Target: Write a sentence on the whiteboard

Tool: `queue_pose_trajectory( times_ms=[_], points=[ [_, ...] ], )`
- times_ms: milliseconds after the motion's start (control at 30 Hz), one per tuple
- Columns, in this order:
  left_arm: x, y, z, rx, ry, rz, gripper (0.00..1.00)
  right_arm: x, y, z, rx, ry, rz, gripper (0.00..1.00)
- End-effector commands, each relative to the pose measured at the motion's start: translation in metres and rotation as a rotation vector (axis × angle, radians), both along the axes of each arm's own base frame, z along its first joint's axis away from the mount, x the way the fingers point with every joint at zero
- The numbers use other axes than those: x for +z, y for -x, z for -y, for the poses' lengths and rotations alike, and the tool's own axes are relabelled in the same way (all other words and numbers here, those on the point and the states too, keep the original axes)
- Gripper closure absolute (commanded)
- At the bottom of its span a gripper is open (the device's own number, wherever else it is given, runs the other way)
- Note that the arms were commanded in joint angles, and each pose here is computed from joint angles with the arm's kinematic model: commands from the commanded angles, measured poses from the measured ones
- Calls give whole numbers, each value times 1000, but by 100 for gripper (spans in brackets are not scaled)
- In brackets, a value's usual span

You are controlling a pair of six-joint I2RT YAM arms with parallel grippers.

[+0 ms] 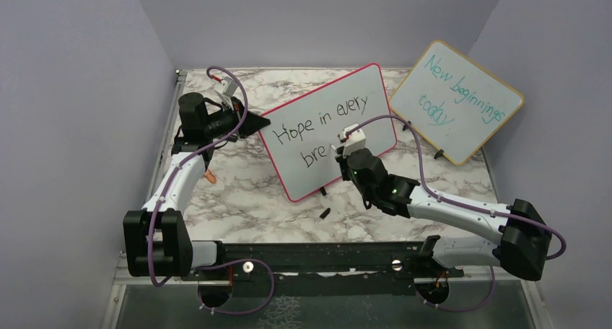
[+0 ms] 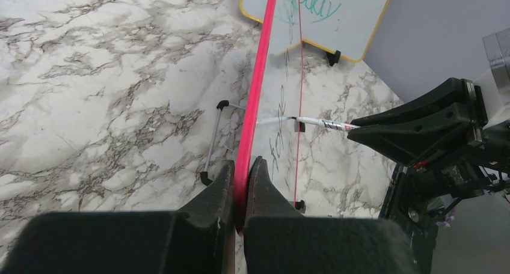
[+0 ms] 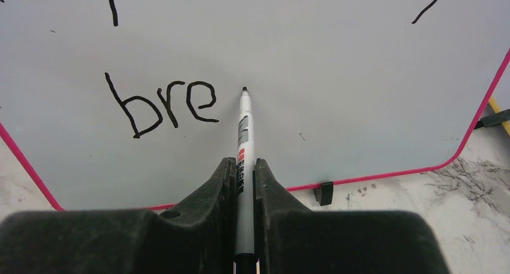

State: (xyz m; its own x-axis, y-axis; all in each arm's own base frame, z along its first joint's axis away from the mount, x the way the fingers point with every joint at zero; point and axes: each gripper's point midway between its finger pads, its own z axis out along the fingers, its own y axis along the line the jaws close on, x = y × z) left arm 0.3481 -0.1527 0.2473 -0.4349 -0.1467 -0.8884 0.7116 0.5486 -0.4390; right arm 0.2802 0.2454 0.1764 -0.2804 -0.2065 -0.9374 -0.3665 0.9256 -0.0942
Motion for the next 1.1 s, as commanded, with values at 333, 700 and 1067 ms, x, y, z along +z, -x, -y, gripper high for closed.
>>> queue_pose_trajectory(
  times_ms=[333,700,1067],
  points=[
    [-58,-12,-16,100,-132,-88,100,16,-1,-17,69,-64,28,99],
    [-58,-12,-16,98,-131,-88,100,-2,9,-16,105,-30,-41,99],
    [-57,-12,-16,100,-132,-86,100,-20,21,-6,114,16,-100,99]
  ],
)
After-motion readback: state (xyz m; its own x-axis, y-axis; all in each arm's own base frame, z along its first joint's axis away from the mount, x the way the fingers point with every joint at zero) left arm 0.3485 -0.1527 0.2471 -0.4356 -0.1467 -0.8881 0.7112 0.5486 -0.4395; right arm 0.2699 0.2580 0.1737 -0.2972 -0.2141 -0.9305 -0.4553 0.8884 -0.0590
